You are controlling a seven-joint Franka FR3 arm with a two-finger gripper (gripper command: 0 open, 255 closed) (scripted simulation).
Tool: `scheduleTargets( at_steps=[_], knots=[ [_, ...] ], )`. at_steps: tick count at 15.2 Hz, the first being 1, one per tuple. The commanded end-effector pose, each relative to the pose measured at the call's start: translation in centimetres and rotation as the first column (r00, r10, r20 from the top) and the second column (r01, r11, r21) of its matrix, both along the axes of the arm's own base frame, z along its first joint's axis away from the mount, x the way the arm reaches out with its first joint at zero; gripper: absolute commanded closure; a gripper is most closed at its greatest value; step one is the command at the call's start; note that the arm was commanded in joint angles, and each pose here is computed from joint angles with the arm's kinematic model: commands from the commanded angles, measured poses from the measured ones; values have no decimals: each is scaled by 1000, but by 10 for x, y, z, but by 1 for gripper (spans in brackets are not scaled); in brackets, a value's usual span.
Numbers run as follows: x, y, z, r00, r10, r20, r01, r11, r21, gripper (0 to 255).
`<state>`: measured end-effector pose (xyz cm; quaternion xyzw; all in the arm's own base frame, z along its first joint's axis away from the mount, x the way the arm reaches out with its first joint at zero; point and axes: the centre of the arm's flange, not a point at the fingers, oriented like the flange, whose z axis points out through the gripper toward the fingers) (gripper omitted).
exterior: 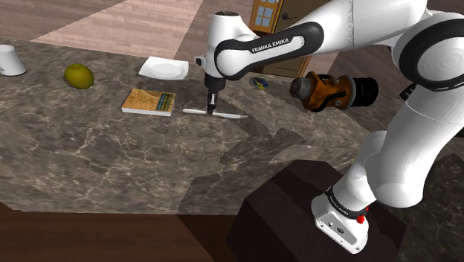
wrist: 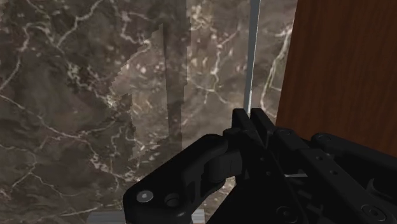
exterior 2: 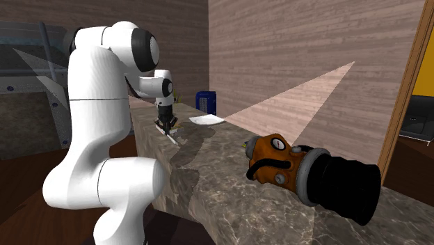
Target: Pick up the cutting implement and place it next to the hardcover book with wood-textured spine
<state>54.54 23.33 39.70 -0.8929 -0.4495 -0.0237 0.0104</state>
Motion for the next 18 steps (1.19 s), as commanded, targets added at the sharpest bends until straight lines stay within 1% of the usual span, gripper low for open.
scheduleTargets(
  at_steps=[1, 4, 12, 13, 18],
  knots=[
    [0, 1, -12, 1000, 0, 0, 0, 1000, 0, 255],
    [0, 1, -28, 1000, 0, 0, 0, 1000, 0, 255],
    [0, 0, -28, 1000, 0, 0, 0, 1000, 0, 255],
    [0, 0, -28, 1000, 0, 0, 0, 1000, 0, 0],
    [0, 0, -28, 1000, 0, 0, 0, 1000, 0, 0]
  ],
)
